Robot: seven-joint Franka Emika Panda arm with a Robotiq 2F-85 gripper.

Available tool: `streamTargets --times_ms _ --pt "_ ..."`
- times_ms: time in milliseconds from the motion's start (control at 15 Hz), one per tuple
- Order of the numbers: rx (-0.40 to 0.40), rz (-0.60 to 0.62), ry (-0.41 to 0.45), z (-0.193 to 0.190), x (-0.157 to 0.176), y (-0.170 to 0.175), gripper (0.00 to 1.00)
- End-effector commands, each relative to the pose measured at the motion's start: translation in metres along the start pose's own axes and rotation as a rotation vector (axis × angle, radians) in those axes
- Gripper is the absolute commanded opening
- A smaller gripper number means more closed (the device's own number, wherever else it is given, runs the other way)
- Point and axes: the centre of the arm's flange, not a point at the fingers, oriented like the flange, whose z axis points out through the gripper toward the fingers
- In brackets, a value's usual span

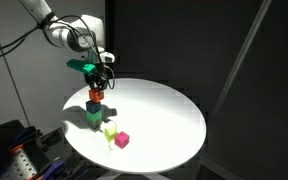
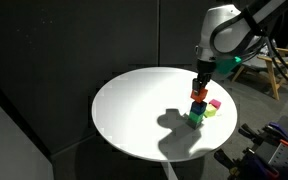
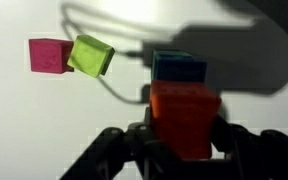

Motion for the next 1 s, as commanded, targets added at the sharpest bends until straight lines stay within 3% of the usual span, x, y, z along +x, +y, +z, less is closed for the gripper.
streamTargets --times_ms 0,933 --pt "-0.017 0.011 0.0 -0.012 0.001 0.015 0.27" --pt "-0.035 0.093 -0.003 -0.005 0.0 0.068 0.27"
